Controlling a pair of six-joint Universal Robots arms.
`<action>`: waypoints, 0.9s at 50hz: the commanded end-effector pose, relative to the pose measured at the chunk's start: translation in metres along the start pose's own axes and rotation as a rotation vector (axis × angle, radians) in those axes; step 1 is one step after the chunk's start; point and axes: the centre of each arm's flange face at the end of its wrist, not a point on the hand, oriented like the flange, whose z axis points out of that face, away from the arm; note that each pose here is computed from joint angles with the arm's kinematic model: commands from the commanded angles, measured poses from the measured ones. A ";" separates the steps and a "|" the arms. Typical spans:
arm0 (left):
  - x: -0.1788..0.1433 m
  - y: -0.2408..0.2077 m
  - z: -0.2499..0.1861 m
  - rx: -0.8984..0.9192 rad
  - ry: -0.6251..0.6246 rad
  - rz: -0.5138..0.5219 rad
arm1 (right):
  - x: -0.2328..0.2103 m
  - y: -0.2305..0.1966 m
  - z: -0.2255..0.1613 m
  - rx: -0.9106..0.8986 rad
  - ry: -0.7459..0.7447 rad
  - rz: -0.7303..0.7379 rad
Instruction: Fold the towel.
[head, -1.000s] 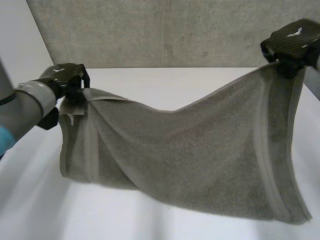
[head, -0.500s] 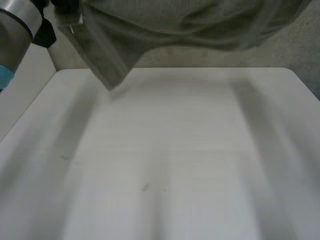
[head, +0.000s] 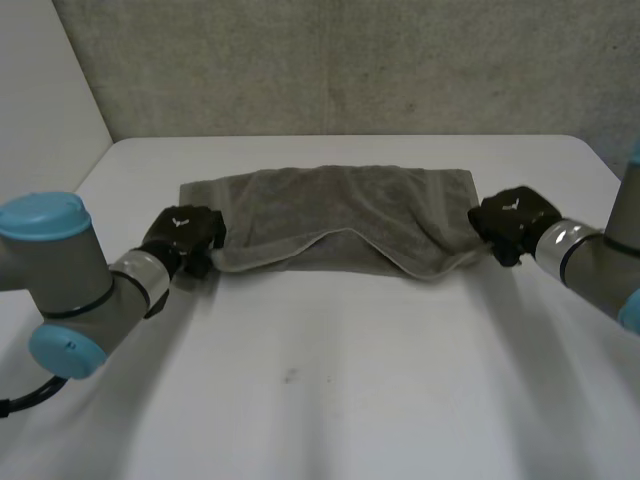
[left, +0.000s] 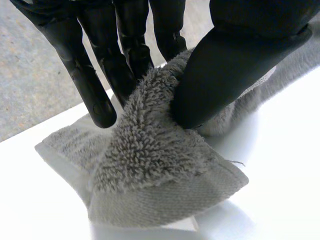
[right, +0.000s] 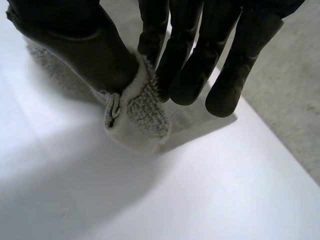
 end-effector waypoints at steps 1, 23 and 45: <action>0.004 0.004 -0.023 -0.039 0.000 0.135 | -0.012 0.011 -0.008 -0.013 -0.012 -0.029; 0.051 0.005 -0.032 0.044 0.008 0.251 | -0.016 0.014 -0.013 -0.009 -0.011 -0.027; 0.092 0.027 -0.008 0.026 -0.095 0.278 | -0.020 0.019 -0.013 -0.011 -0.013 -0.039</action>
